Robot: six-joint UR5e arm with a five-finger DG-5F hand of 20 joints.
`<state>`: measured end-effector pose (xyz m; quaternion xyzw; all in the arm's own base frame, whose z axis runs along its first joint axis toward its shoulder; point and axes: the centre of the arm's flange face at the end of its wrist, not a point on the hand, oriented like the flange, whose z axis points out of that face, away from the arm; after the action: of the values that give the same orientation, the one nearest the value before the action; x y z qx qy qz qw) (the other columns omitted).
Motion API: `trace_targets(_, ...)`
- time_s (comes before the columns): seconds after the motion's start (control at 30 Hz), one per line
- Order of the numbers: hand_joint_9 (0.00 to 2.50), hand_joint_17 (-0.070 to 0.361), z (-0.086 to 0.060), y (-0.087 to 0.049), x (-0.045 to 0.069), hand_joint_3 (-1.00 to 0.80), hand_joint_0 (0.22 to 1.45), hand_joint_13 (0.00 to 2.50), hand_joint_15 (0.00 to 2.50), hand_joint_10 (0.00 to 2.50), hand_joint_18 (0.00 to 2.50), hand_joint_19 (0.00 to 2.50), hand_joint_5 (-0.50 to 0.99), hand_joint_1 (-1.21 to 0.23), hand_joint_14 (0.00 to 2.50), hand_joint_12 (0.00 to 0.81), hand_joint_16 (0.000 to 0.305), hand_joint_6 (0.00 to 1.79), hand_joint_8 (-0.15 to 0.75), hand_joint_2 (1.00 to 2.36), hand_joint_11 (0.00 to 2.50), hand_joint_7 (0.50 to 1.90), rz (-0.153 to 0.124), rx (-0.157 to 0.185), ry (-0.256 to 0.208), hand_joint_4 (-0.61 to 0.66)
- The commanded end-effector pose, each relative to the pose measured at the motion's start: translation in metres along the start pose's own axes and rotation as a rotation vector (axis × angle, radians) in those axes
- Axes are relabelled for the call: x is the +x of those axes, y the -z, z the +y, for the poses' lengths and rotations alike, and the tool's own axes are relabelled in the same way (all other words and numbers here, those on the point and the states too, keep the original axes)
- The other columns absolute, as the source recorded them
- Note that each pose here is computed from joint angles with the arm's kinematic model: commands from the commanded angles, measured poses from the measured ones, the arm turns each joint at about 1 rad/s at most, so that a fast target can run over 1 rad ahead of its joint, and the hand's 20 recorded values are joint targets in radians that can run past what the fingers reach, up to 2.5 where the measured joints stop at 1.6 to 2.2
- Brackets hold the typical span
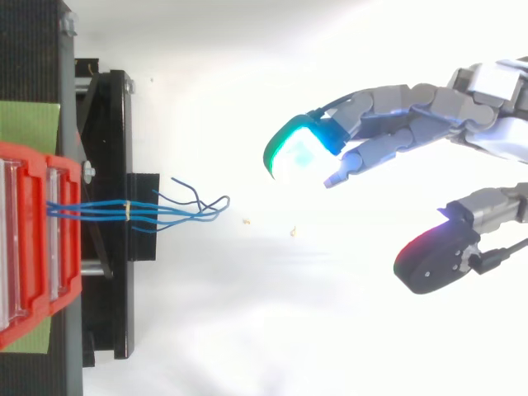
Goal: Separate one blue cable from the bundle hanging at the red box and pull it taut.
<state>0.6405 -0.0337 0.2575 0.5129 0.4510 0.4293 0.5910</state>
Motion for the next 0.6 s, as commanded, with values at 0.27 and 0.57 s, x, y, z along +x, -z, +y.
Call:
trace_targets(0.27, 0.69, 0.049, -0.025, -0.009, 0.011, -0.47, 0.57, 0.42, 0.00, 0.00, 0.23, 0.00, -0.19, -0.72, 0.00, 0.243, 0.022, 0.50, 0.357, 1.00, 0.08, 0.77, 0.012, 0.040, -0.006, 0.34)
trace_targets(0.57, 0.60, 0.052, -0.043, -0.010, 0.008, -0.48, 0.57, 0.40, 0.00, 0.00, 0.22, 0.00, -0.19, -0.72, 0.00, 0.257, 0.023, 0.50, 0.343, 1.00, 0.11, 0.78, 0.011, 0.073, 0.008, 0.32)
